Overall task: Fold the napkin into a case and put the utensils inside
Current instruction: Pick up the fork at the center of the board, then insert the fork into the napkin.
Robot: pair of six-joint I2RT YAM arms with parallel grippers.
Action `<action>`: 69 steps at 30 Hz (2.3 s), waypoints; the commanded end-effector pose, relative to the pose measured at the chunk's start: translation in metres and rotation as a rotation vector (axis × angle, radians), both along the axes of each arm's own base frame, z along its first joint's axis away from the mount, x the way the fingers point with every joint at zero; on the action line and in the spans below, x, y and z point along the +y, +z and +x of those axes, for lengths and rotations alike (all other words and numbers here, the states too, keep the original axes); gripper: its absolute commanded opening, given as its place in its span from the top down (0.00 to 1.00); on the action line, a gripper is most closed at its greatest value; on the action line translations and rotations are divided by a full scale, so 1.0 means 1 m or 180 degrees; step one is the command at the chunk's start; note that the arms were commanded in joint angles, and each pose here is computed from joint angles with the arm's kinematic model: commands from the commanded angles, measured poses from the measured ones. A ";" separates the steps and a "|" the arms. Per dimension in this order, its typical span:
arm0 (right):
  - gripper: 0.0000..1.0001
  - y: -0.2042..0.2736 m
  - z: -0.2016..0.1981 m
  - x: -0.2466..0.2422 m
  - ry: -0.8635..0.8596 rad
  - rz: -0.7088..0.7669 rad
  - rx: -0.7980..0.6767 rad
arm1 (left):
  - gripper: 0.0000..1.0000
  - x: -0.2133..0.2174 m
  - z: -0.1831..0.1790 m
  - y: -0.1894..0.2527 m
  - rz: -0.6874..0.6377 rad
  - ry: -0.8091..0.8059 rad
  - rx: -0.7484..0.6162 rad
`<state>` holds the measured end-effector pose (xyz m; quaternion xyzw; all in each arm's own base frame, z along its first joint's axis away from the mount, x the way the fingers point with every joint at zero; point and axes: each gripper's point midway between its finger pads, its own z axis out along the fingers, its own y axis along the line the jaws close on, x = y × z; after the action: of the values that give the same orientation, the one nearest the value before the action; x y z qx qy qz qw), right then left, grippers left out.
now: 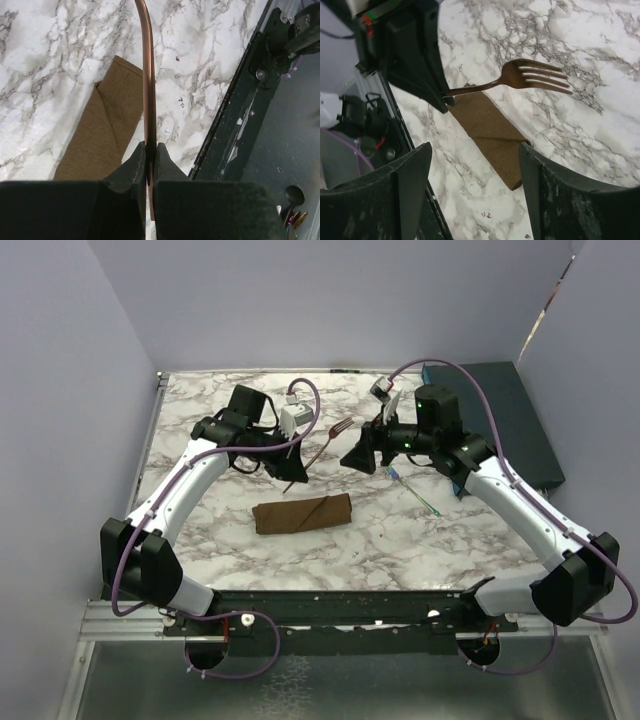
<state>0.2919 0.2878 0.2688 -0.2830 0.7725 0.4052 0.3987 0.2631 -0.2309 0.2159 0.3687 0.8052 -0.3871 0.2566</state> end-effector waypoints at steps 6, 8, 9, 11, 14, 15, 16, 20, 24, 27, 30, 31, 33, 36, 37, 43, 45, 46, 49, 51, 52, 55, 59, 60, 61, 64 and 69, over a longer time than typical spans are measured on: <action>0.27 0.002 -0.013 -0.009 0.0819 -0.0442 -0.0442 | 1.00 0.003 -0.037 0.006 -0.0093 -0.0464 0.0254; 0.29 -0.002 -0.008 -0.008 0.0840 -0.0481 -0.0406 | 1.00 0.004 -0.040 0.007 -0.0092 -0.0488 0.0268; 0.29 -0.007 -0.007 -0.009 0.0840 -0.0510 -0.0357 | 1.00 0.005 -0.042 0.007 -0.0085 -0.0491 0.0267; 0.29 -0.007 -0.004 -0.011 0.0825 -0.0521 -0.0337 | 1.00 0.006 -0.044 0.008 -0.0081 -0.0500 0.0256; 0.27 -0.008 0.006 -0.016 0.0687 -0.0577 -0.0381 | 1.00 0.007 -0.046 0.008 -0.0079 -0.0500 0.0251; 0.26 -0.010 0.011 -0.019 0.0619 -0.0612 -0.0388 | 1.00 0.007 -0.046 0.008 -0.0085 -0.0508 0.0256; 0.26 -0.010 0.015 -0.020 0.0581 -0.0617 -0.0394 | 1.00 0.006 -0.047 0.007 -0.0093 -0.0515 0.0276; 0.25 -0.001 0.015 -0.010 0.0739 -0.0414 -0.0443 | 1.00 0.005 -0.049 0.003 -0.0099 -0.0560 0.0362; 0.26 0.004 0.016 0.000 0.0914 -0.0288 -0.0477 | 1.00 0.005 -0.050 0.003 -0.0106 -0.0617 0.0399; 0.29 0.003 0.018 0.007 0.1025 -0.0208 -0.0433 | 1.00 0.004 -0.049 0.005 -0.0123 -0.0625 0.0393; 0.36 -0.001 0.018 0.013 0.1118 -0.0133 -0.0365 | 1.00 0.004 -0.048 0.005 -0.0119 -0.0624 0.0393; 0.40 -0.003 0.018 0.014 0.1134 -0.0117 -0.0329 | 1.00 0.004 -0.048 0.005 -0.0118 -0.0628 0.0399; 0.48 -0.007 0.017 0.015 0.1164 -0.0108 -0.0249 | 1.00 0.004 -0.048 0.004 -0.0102 -0.0631 0.0405; 0.67 -0.014 0.014 0.014 0.1183 -0.0132 -0.0157 | 1.00 0.005 -0.048 0.004 -0.0082 -0.0647 0.0388; 0.75 -0.014 0.014 0.013 0.1173 -0.0134 -0.0150 | 1.00 0.005 -0.048 0.003 -0.0079 -0.0654 0.0389; 0.99 -0.008 0.017 0.010 0.0927 -0.0117 -0.0178 | 0.99 0.011 -0.045 -0.008 0.0094 -0.0643 0.0416; 0.99 -0.009 0.021 0.007 0.0747 -0.0130 -0.0135 | 0.74 0.015 -0.038 -0.014 0.0234 -0.0545 0.0394; 0.99 -0.013 0.026 0.004 0.0577 -0.0185 -0.0070 | 0.64 0.017 -0.032 -0.017 0.0308 -0.0450 0.0375; 0.99 -0.044 0.038 -0.013 -0.0071 -0.0438 0.0413 | 0.43 0.023 -0.010 -0.021 0.0477 -0.0134 0.0142; 0.99 -0.074 0.032 -0.027 -0.0387 -0.0678 0.0867 | 0.38 0.032 0.007 -0.025 0.0667 0.0073 -0.0052; 0.99 -0.088 0.024 -0.033 -0.0480 -0.0745 0.1068 | 0.37 0.037 0.014 -0.026 0.0767 0.0160 -0.0138; 0.99 -0.119 0.002 -0.054 -0.0836 -0.0889 0.1415 | 0.37 0.052 0.030 -0.035 0.0999 0.0315 -0.0274; 0.99 -0.139 -0.015 -0.083 -0.1382 -0.1015 0.1562 | 0.42 0.076 0.039 -0.061 0.1299 0.0382 -0.0310; 0.99 -0.141 -0.017 -0.087 -0.1470 -0.1026 0.1566 | 0.44 0.081 0.039 -0.069 0.1365 0.0372 -0.0281; 0.99 -0.142 -0.019 -0.088 -0.1495 -0.1012 0.1589 | 0.47 0.087 0.039 -0.077 0.1428 0.0367 -0.0251; 0.99 -0.148 -0.023 -0.088 -0.1531 -0.1005 0.1706 | 0.54 0.102 0.036 -0.100 0.1606 0.0349 -0.0139; 0.99 -0.156 -0.024 -0.082 -0.1560 -0.0885 0.1825 | 0.65 0.117 0.031 -0.123 0.1752 0.0298 -0.0091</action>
<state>0.2643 0.2092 0.1197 -0.0569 0.9421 0.2591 0.2051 0.2916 -0.1314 0.1109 0.3729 0.8931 -0.1731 0.1827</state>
